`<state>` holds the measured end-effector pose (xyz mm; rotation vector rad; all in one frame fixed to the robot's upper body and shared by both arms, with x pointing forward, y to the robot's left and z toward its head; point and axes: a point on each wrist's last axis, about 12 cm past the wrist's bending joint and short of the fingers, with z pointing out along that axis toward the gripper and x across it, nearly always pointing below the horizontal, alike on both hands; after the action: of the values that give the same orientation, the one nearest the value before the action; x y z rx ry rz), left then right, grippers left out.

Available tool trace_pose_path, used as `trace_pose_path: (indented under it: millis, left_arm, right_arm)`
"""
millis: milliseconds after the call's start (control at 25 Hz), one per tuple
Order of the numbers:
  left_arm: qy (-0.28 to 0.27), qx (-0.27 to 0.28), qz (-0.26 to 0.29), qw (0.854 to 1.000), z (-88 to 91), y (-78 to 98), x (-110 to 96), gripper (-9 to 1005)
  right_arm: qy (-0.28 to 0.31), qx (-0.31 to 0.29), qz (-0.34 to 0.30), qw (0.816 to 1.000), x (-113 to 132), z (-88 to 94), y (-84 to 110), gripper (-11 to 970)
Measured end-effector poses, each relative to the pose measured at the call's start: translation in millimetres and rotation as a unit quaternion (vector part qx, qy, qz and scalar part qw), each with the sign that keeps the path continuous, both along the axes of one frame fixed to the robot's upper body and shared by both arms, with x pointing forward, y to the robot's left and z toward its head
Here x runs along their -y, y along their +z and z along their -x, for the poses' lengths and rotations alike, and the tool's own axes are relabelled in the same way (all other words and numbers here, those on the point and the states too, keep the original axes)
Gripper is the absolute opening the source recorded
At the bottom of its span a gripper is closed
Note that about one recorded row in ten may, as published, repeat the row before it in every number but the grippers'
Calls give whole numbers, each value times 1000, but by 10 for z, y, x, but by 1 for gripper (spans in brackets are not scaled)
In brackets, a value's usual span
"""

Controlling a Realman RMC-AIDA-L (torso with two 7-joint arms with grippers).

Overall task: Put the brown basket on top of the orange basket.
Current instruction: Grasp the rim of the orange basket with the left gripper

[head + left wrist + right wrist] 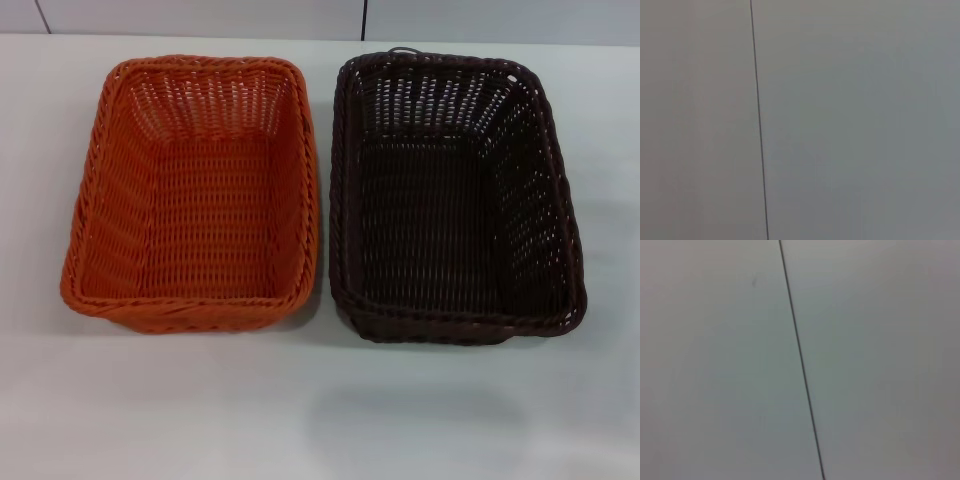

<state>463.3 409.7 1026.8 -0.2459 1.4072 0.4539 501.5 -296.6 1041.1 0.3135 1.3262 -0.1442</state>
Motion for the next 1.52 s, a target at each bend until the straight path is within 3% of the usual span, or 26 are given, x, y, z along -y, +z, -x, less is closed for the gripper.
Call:
trace_pose_path:
  millis: [360,560,600,680,720,760,800,840,920,960,1000,1040,1120,1160,1280,1520]
  left_arm:
    - [-1,11,2,1000,-73,38,35,811]
    - [-30,11,-1,1000,-185,92,59,810]
    - [-55,-13,-2,998,-378,238,-16,810]
    - [-68,-42,-6,997,-492,335,-40,809]
    - [-77,-74,-13,994,-616,477,-45,809]
    - [-77,-74,-13,994,-616,477,-45,809]
    - [-79,-100,-19,992,-711,629,-34,808]
    - [-79,-100,-19,992,-711,629,-34,808]
    - [-86,-138,-12,987,-803,857,1,808]
    - [-86,-138,-12,987,-803,857,1,808]
    - [-100,-181,-6,978,-879,1013,58,807]
    - [-100,-181,-6,978,-879,1013,58,807]
    - [-120,-250,7,961,-945,1215,199,807]
    - [-120,-250,7,961,-945,1215,199,806]
    - [-148,-286,15,947,-954,1442,389,798]
    - [-220,-345,60,911,-922,1758,556,740]
  right_arm:
    - [6,9,3,1000,-21,-61,44,829]
    - [14,9,3,1000,-54,-103,59,829]
    - [14,9,3,1000,-57,-105,61,829]
    - [15,10,2,1000,-61,-109,63,829]
    - [15,10,1,1000,-67,-111,65,829]
    - [15,10,1,1000,-67,-111,65,829]
    - [15,10,1,1000,-69,-112,64,829]
    - [16,9,0,1000,-75,-115,65,829]
    - [19,5,-2,1000,-83,-122,56,829]
    - [19,5,-2,1000,-86,-122,55,829]
    - [19,4,-2,1000,-86,-123,54,829]
    - [19,4,-2,1000,-86,-123,54,829]
    - [22,3,-3,1000,-100,-137,56,829]
    - [23,2,-4,1000,-105,-143,56,829]
    - [25,2,-4,1000,-114,-163,64,829]
    - [31,-5,-6,1000,-124,-199,59,829]
